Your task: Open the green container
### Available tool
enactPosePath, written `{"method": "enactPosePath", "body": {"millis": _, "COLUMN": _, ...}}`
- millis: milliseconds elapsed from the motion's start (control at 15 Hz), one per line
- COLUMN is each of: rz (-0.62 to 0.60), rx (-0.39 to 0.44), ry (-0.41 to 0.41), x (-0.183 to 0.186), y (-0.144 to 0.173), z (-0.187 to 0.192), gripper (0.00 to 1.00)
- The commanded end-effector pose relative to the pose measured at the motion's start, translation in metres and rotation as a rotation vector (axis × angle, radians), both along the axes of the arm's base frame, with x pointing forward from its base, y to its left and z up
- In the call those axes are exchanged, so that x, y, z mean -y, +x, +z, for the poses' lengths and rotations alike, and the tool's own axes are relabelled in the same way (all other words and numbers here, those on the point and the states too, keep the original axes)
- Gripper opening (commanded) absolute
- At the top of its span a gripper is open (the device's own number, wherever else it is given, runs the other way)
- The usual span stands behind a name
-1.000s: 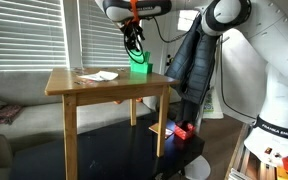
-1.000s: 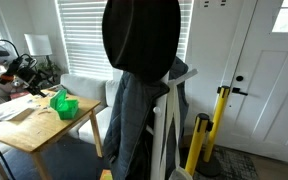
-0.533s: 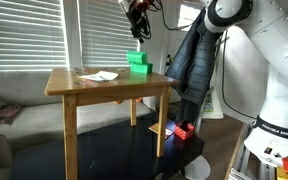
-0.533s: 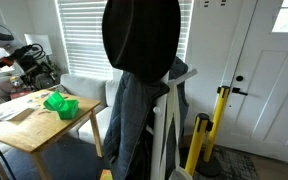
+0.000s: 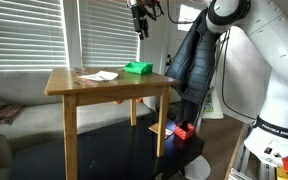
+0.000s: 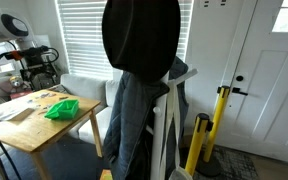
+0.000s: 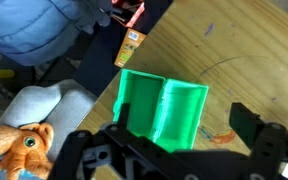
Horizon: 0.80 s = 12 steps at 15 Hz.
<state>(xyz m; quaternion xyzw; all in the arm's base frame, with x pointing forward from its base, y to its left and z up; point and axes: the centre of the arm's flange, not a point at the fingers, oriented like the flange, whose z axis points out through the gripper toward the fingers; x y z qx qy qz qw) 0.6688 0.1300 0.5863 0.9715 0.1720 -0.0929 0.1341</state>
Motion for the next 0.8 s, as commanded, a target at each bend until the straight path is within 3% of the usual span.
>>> {"method": "enactPosePath", "body": {"millis": 0, "rz": 0.029, "rx": -0.056, "ry": 0.182, "x": 0.011, "y": 0.008, "z": 0.018, "gripper": 1.00}}
{"method": "enactPosePath", "body": {"millis": 200, "rz": -0.002, "rx": -0.068, "ry": 0.284, "x": 0.019, "y": 0.003, "z": 0.020, "gripper": 1.00}}
{"method": "enactPosePath", "body": {"millis": 267, "rz": 0.013, "rx": -0.046, "ry": 0.211, "x": 0.017, "y": -0.001, "z": 0.005, "gripper": 1.00}}
{"method": "enactPosePath", "body": {"millis": 733, "rz": 0.012, "rx": -0.053, "ry": 0.254, "x": 0.022, "y": -0.002, "z": 0.007, "gripper": 1.00}}
